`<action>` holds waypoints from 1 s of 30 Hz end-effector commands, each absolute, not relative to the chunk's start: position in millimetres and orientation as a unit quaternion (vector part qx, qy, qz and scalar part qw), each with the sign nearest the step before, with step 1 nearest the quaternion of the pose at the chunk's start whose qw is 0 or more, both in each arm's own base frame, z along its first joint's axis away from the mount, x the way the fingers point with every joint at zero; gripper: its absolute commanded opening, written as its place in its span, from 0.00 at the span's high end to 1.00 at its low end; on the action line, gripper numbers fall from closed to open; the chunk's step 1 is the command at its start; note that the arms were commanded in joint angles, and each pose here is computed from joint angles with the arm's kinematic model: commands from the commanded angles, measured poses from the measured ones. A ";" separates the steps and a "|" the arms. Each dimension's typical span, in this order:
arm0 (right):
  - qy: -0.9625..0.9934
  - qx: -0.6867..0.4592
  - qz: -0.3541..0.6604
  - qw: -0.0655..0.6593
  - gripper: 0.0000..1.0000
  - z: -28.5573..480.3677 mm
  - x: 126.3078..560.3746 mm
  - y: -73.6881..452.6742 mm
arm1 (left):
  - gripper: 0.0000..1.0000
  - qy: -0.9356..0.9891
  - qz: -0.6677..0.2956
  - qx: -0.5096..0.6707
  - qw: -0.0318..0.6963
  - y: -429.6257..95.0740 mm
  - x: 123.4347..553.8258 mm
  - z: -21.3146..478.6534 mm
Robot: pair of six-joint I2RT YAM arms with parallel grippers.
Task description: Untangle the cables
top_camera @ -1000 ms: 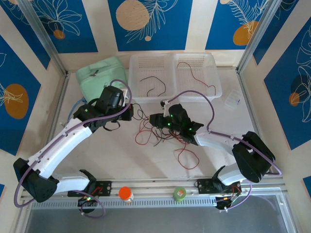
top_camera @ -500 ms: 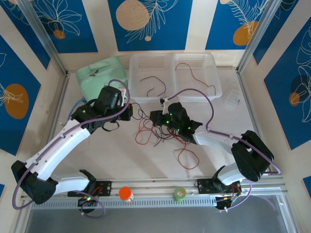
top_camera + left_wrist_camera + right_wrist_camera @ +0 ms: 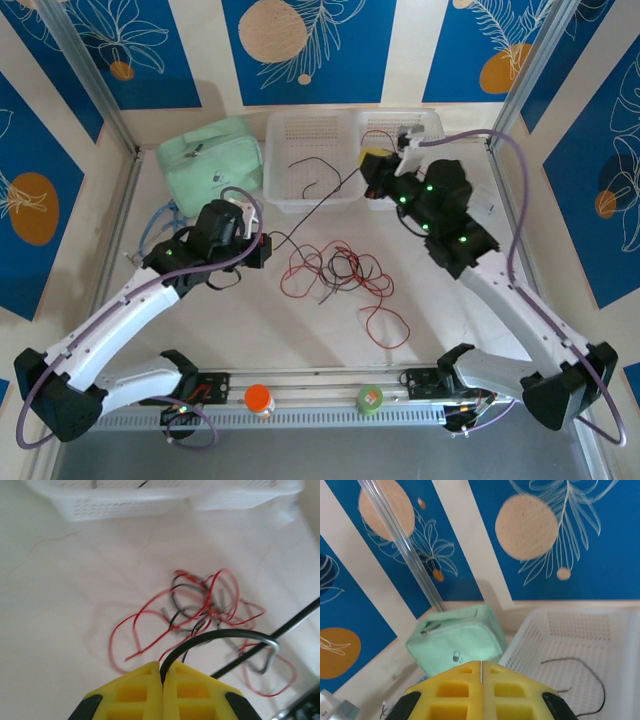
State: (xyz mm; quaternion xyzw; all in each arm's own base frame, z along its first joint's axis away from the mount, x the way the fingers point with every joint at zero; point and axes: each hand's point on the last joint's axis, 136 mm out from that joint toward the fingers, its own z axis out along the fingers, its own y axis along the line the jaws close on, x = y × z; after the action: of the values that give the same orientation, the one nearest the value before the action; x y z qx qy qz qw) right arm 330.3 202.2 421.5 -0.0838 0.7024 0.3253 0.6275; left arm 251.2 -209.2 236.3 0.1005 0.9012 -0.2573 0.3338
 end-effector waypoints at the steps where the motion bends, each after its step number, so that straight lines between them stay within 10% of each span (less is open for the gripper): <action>1: 0.716 -0.102 0.293 0.626 1.00 423.8 332.9 188.9 | 1.00 0.878 -0.296 0.137 0.349 -221.1 242.5 244.9; 5: 0.701 -0.122 0.292 0.639 1.00 452.2 326.4 187.1 | 0.88 0.865 -0.305 0.153 0.368 -223.5 241.3 249.9; 9: 0.687 -0.144 0.292 0.649 1.00 478.7 318.1 188.2 | 0.33 0.847 -0.312 0.171 0.395 -225.3 238.5 260.7; 12: 0.682 -0.158 0.297 0.649 1.00 491.8 313.6 191.1 | 0.15 0.826 -0.332 0.185 0.417 -230.4 231.8 269.6; 30: 0.666 -0.190 0.300 0.655 1.00 548.4 291.0 195.5 | 0.09 0.767 -0.311 0.353 0.436 -342.8 212.0 227.0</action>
State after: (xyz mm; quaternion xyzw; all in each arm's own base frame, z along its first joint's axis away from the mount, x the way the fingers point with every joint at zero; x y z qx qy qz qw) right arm 301.5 196.8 541.2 -0.1801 0.6705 0.3036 0.6525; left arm 201.1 -319.2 201.6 0.3323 0.8079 -0.3140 0.3719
